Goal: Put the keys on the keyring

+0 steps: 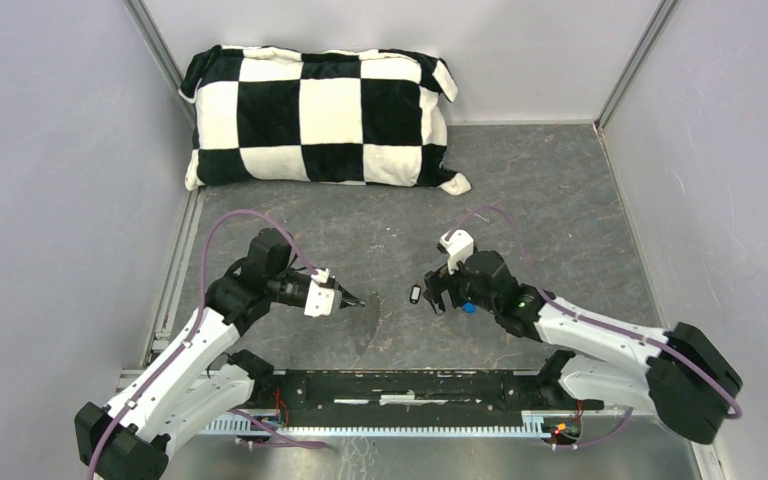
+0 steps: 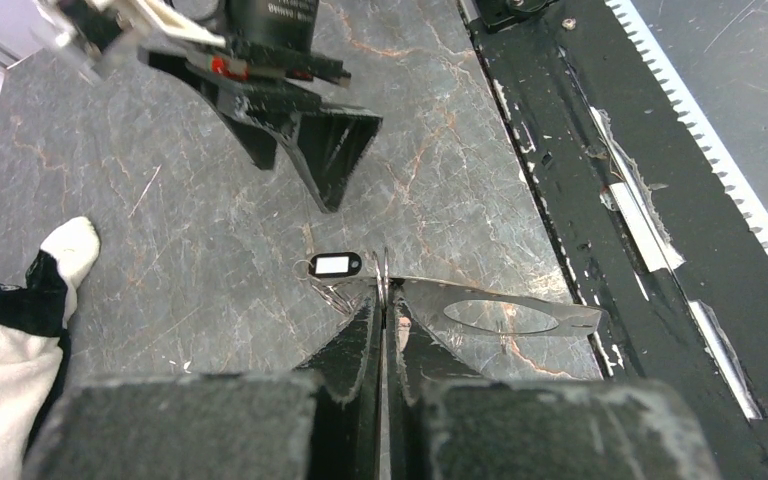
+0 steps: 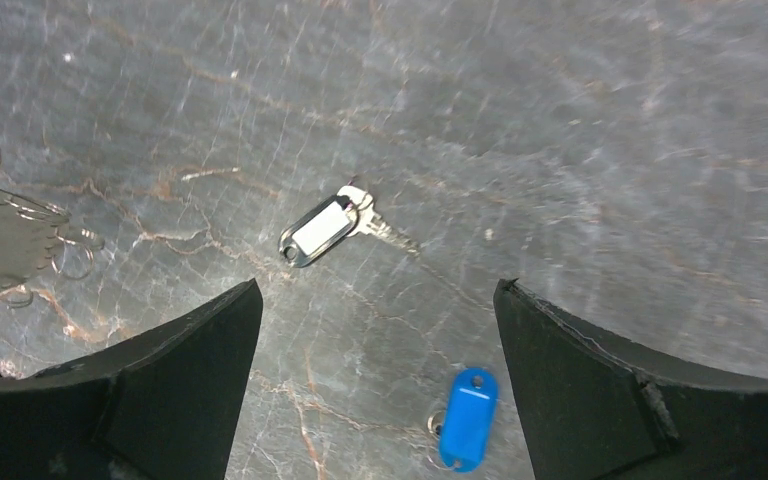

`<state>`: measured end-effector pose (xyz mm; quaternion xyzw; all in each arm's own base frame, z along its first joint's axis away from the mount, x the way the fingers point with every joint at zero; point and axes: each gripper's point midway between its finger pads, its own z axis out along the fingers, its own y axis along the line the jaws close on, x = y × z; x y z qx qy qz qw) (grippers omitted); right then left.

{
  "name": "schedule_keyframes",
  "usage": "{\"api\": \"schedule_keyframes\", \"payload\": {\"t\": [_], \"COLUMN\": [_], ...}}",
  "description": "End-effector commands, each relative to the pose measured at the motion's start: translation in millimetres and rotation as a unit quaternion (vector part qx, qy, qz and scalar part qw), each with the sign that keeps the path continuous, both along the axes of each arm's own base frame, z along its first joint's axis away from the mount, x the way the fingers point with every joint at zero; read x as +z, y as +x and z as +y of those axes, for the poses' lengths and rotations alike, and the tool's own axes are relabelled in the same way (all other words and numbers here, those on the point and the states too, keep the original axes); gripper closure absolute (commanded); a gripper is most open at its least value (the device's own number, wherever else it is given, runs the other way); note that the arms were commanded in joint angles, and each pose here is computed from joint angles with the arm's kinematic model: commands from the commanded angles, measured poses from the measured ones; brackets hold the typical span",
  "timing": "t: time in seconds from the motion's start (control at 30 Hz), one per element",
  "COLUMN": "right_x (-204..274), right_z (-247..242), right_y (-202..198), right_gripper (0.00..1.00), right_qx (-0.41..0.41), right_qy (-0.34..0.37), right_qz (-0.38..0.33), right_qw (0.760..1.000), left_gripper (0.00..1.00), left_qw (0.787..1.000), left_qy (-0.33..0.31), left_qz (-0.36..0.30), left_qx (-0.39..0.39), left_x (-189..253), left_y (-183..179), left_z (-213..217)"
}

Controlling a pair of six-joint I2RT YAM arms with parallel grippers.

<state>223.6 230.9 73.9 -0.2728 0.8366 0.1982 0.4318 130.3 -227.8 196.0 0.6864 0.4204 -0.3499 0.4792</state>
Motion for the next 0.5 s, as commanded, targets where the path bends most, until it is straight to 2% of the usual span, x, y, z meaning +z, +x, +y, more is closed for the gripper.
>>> {"api": "schedule_keyframes", "payload": {"t": [0.0,0.27,0.47], "right_x": [16.3,-4.5,-14.2], "right_z": [33.7,47.0,51.9], "right_y": [11.0,25.2,31.5], "right_gripper": [0.13,0.41,0.49], "right_qx": [0.053,0.087,0.090], "right_qy": [0.066,0.106,0.099], "right_qz": [-0.005,0.073,0.085], "right_qw": [0.996,0.988,0.987], "left_gripper": [0.98,0.98,0.98], "left_qw": [0.998,0.999,0.999], "left_qy": [-0.018,-0.018,-0.021], "left_qz": [-0.053,-0.047,-0.043], "left_qx": [-0.011,-0.017,-0.017], "left_x": [10.0,6.1,9.6], "left_y": [4.1,-4.6,-6.3], "left_z": [-1.2,2.1,1.9]}}
